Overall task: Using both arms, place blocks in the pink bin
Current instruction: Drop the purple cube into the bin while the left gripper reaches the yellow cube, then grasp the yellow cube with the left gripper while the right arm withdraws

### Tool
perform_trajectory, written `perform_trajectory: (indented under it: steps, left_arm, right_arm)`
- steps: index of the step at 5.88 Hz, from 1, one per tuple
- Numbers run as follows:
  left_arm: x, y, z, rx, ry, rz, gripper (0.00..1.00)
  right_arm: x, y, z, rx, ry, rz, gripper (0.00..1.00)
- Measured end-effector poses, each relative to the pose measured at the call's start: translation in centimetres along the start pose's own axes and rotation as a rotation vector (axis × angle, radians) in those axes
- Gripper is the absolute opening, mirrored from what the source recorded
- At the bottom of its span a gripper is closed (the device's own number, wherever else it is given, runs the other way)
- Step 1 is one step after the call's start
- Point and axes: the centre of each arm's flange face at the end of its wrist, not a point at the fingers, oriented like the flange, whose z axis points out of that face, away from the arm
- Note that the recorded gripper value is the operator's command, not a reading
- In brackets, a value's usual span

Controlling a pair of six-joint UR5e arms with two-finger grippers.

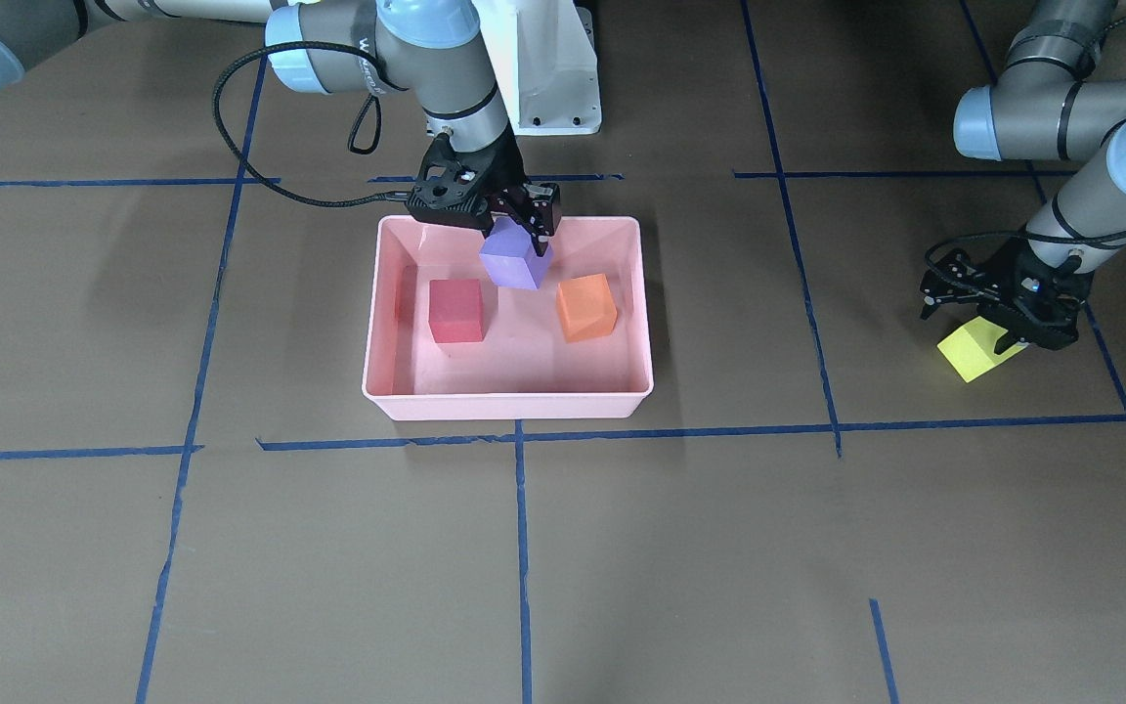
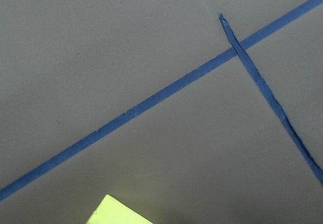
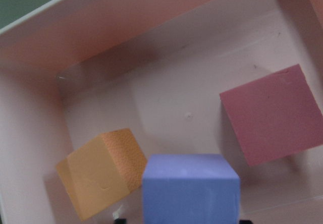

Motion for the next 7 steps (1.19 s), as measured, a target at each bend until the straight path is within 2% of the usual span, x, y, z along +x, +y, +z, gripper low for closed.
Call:
perform_trajectory:
  steps: [1, 3, 4, 5, 7]
  left_arm:
    - [-0.8, 0.4, 0.7, -0.012, -0.004, 0.084, 1.0]
    - [-1.9, 1.8, 1.8, -0.042, -0.001, 0.268, 1.0]
    - [-2.2, 2.4, 2.1, -0.05, -0.001, 0.314, 1.0]
    - [-2.4, 2.7, 2.3, -0.056, -0.002, 0.332, 1.0]
    - [-2.8, 2.8, 2.5, -0.062, -0.007, 0.377, 1.0]
  right_arm:
    - [0.0, -0.1, -1.4, 0.004, -0.023, -0.006, 1.0]
    - [3.6, -2.3, -7.3, 0.01, -0.055, -0.034, 1.0]
    - [6.0, -3.9, -10.0, 0.012, -0.047, -0.068, 1.0]
    - [7.5, -4.8, -11.2, 0.013, -0.04, -0.085, 1.0]
    - [8.7, -5.7, -12.1, 0.021, -0.035, -0.093, 1.0]
